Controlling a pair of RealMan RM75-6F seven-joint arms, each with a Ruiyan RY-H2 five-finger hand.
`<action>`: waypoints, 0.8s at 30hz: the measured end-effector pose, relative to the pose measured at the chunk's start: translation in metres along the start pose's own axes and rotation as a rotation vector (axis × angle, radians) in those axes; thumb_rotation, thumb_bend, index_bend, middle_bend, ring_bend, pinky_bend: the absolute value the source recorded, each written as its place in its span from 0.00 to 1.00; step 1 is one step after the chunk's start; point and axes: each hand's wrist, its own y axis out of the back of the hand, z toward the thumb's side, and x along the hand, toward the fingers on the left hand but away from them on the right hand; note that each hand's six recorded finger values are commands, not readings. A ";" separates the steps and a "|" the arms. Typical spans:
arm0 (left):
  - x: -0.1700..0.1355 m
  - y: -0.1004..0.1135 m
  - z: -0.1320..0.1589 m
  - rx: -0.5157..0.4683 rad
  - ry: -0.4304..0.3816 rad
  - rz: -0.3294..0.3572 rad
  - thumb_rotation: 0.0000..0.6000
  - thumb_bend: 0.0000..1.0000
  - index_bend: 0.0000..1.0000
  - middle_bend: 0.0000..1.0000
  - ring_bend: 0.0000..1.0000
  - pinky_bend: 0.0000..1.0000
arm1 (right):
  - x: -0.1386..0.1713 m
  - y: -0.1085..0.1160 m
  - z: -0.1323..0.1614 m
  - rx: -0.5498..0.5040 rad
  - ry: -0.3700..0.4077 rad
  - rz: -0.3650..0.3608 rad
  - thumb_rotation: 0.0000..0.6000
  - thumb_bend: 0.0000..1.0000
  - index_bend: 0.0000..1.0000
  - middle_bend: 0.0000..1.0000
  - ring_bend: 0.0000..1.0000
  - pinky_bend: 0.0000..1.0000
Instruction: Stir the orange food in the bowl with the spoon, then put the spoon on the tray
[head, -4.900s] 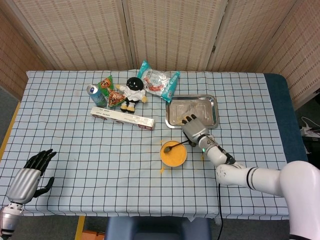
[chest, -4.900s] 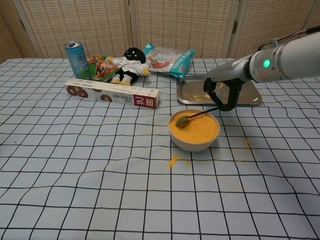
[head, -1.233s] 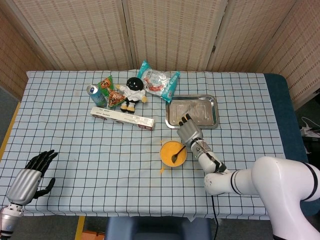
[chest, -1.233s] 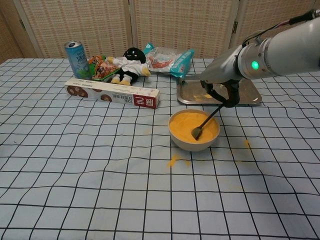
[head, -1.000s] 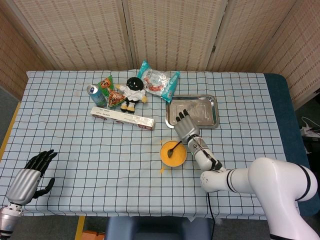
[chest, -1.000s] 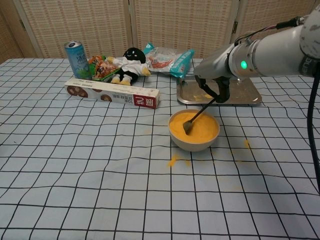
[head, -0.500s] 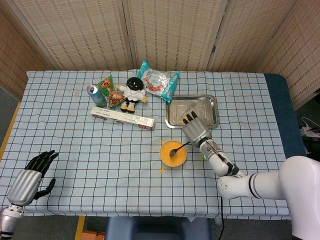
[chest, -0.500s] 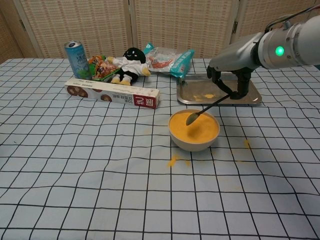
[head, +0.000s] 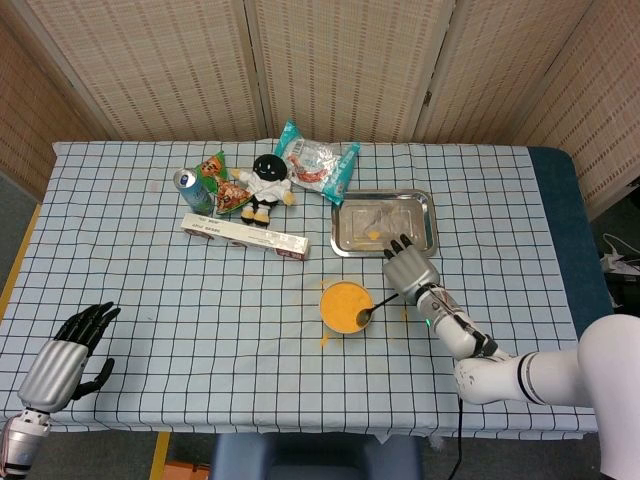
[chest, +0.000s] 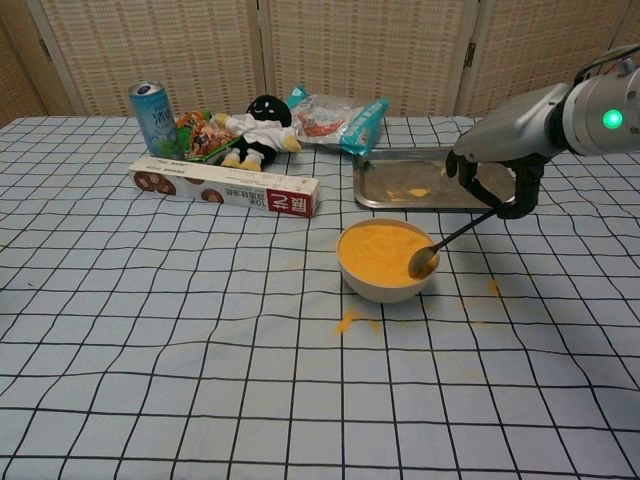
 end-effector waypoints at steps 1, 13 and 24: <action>0.000 0.000 0.000 0.000 0.000 0.000 1.00 0.47 0.00 0.00 0.00 0.11 | -0.002 0.000 0.001 0.003 0.001 -0.001 1.00 0.87 0.99 0.12 0.00 0.00; 0.001 0.001 -0.003 -0.012 0.004 -0.002 1.00 0.47 0.00 0.00 0.00 0.11 | -0.020 0.012 0.015 0.044 -0.010 -0.017 1.00 0.87 0.99 0.12 0.00 0.00; 0.000 0.006 -0.006 -0.022 0.005 0.010 1.00 0.47 0.00 0.00 0.00 0.11 | -0.039 0.027 0.032 0.050 -0.028 -0.066 1.00 0.87 1.00 0.13 0.00 0.00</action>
